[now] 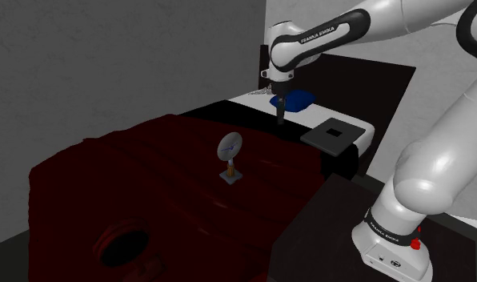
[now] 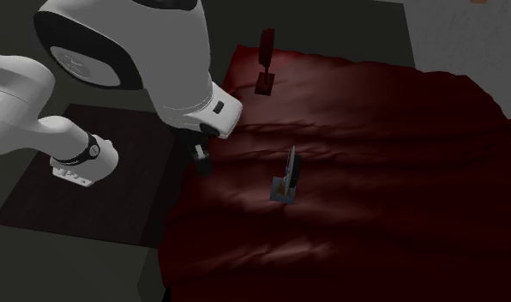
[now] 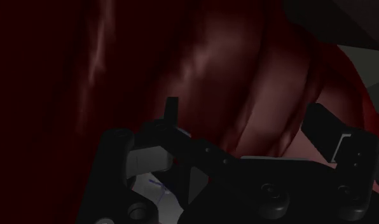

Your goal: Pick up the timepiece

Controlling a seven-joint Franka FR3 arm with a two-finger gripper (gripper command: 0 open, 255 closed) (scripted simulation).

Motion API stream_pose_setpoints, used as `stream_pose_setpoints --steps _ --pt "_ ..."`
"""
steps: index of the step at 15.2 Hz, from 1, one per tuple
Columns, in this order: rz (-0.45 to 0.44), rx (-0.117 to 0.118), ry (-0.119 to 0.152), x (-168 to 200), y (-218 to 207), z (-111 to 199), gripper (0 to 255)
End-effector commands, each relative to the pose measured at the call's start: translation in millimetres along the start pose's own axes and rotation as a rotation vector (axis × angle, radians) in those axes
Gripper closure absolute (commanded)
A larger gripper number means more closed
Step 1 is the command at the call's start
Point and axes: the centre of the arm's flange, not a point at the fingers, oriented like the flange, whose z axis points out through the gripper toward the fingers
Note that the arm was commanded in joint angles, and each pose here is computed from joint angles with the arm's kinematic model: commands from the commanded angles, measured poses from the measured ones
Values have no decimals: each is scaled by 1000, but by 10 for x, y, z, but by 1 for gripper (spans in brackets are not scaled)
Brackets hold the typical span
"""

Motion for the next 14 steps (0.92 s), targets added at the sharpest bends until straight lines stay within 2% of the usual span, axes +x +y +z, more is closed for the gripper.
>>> stream_pose_setpoints --steps 1,14 --pt "-61 -4 3 209 108 80 0" --pt "-433 -23 23 1712 582 629 0"
